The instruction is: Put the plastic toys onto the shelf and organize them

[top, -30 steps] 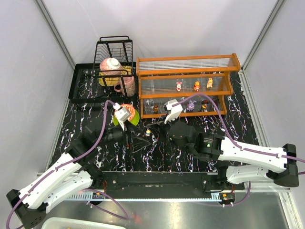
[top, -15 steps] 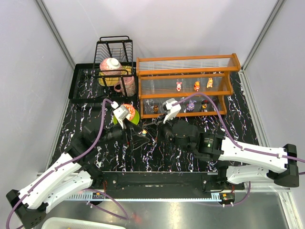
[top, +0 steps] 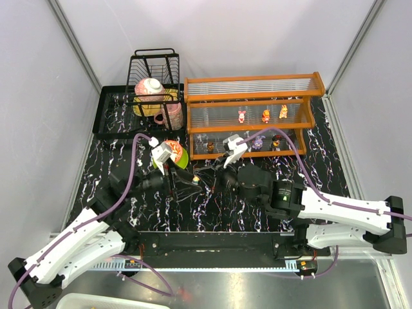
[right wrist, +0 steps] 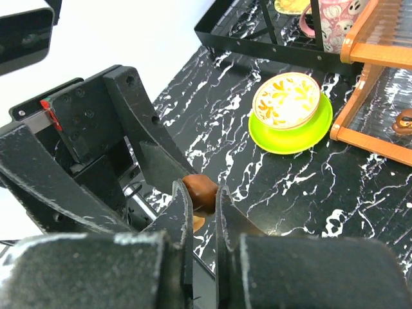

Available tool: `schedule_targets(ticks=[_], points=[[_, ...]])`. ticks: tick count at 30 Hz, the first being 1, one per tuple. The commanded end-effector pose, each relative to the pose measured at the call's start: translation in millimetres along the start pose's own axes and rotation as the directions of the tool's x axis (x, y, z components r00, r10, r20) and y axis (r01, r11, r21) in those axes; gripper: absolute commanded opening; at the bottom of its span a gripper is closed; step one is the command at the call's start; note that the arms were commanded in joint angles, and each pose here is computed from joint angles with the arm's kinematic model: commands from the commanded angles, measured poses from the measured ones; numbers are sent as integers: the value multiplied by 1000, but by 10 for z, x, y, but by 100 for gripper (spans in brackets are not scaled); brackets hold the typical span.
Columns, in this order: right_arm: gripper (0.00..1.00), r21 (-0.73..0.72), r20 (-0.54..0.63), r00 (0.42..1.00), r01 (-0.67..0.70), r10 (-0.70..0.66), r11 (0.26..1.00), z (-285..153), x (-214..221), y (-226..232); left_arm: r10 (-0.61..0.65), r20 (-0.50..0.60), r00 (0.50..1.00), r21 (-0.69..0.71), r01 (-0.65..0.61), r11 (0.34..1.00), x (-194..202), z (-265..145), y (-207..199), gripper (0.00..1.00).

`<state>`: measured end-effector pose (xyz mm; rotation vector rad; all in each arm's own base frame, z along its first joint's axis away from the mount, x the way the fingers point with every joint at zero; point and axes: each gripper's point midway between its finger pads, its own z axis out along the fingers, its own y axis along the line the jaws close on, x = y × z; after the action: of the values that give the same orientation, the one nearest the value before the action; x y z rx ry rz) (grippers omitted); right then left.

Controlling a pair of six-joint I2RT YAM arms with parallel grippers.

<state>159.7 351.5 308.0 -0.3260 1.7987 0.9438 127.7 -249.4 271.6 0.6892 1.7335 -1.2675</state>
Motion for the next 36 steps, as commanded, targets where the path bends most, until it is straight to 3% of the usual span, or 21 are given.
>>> schedule_targets(ticks=[1,5,10,23,36], points=[[0,-89,130,990,-35,46,995,-144,-338,113,-3,70,998,178,-10,984,-143,-35,-347,60],[0,-160,187,980,-34,64,987,-281,-462,176,-99,63,993,292,77,953,-92,-37,-506,67],[0,-243,225,973,-6,62,970,-443,-542,250,-132,94,987,370,89,925,-151,-59,-619,70],[0,-395,292,956,129,-9,909,-678,-419,349,-142,115,983,484,69,873,-306,-163,-870,68],[0,-468,317,948,163,-7,869,-774,-420,444,-128,88,988,527,63,847,-274,-183,-936,60]])
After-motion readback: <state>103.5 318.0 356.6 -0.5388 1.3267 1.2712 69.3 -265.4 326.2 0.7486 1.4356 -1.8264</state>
